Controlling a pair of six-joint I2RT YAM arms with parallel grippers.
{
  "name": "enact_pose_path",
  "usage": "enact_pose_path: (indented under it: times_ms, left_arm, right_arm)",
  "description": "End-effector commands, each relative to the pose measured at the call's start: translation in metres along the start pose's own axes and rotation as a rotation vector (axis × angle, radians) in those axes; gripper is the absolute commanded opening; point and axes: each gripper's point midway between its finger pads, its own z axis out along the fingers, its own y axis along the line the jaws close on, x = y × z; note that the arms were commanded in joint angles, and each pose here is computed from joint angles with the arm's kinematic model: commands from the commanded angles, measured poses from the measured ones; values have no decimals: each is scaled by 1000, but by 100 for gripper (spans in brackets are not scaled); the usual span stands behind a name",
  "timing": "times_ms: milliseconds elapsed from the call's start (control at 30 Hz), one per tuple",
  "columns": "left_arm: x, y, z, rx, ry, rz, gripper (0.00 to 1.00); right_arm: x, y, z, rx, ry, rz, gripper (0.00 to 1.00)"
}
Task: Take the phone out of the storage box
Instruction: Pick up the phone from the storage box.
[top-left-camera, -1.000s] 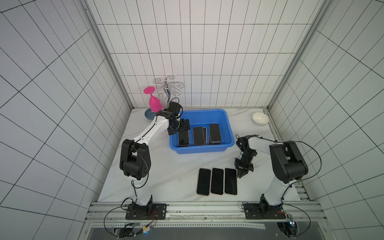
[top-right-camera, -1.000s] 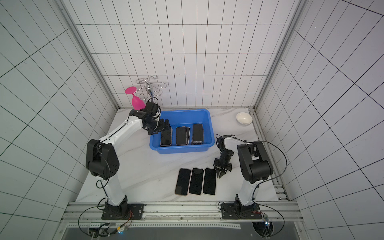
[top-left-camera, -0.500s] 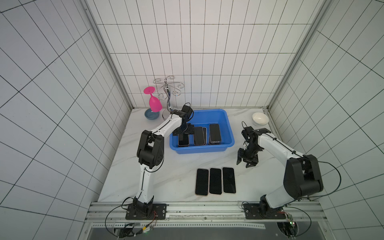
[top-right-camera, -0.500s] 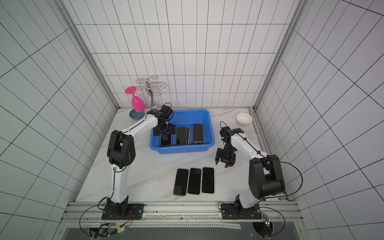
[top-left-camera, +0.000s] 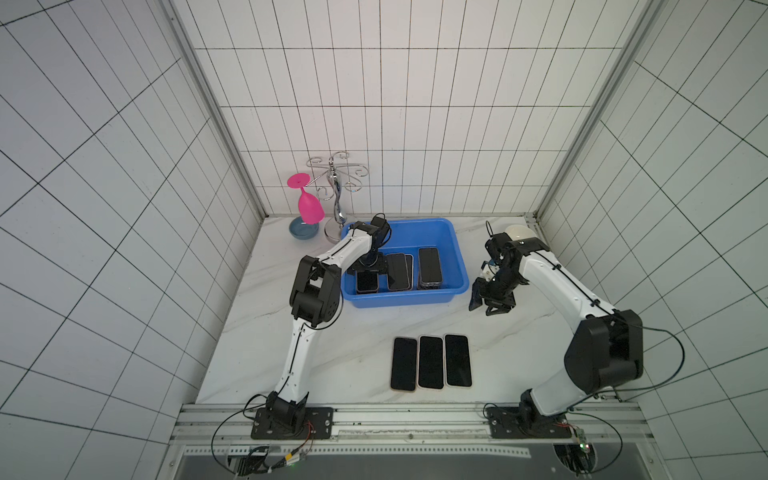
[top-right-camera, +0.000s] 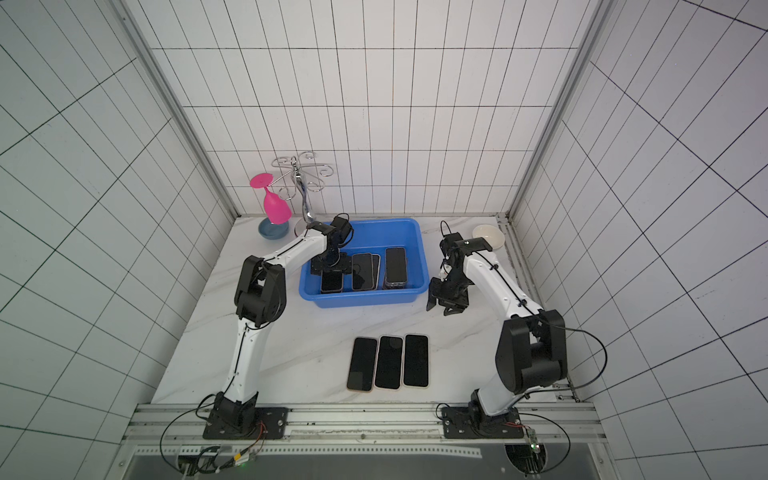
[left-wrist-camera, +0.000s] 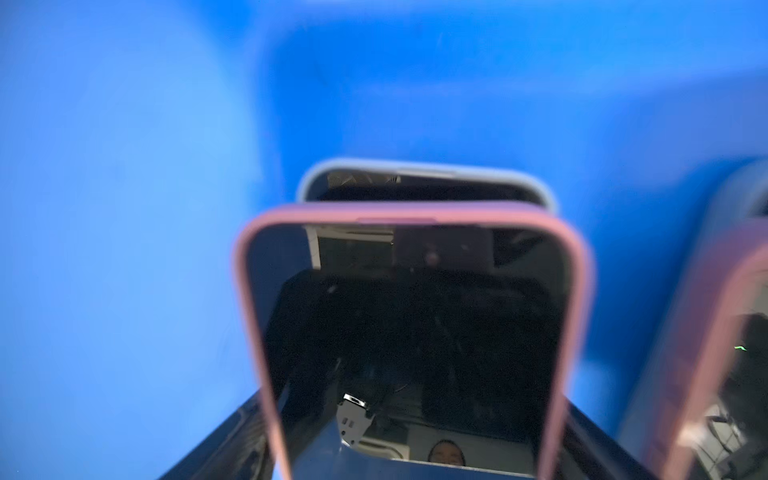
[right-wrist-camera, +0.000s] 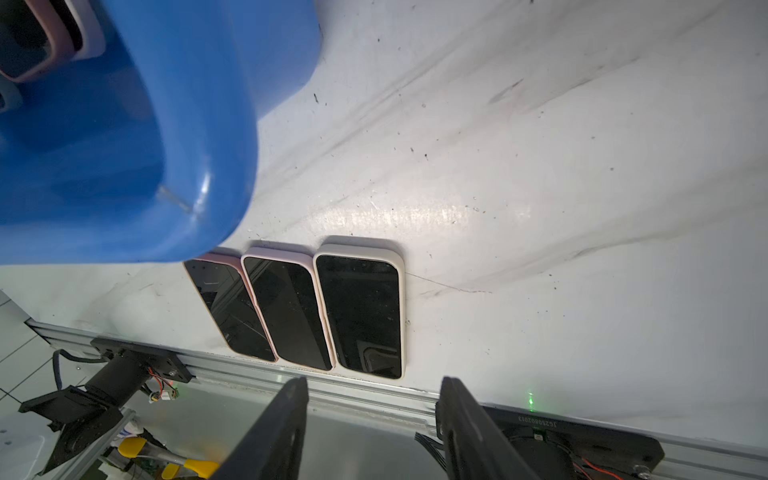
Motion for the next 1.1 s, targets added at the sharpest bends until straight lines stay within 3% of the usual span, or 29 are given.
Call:
enact_pose_path:
  times_ms: [0, 133, 300, 467, 600, 833, 1067]
  left_arm:
    - [-1, 1, 2, -18, -9, -3, 84]
    - [-19, -2, -33, 16, -103, -17, 82]
    - [-33, -9, -79, 88, -188, -14, 88]
    - [-40, -12, -102, 146, -230, -20, 84]
    - [-39, -13, -95, 148, -203, -16, 81]
    - [-18, -9, -54, 109, -98, -12, 97]
    - [-7, -10, -27, 111, -55, -25, 97]
  right_arm:
    - [-2, 3, -11, -4, 6, -30, 53]
    - [-10, 7, -21, -4, -14, -35, 52]
    - [-20, 12, -27, -3, -21, -47, 51]
    - [-22, 12, -24, 1, -10, -49, 51]
    - [-19, 9, -19, 7, 7, -51, 50]
    - [-12, 6, -12, 5, 31, -52, 51]
    - [-11, 5, -11, 11, 37, -59, 51]
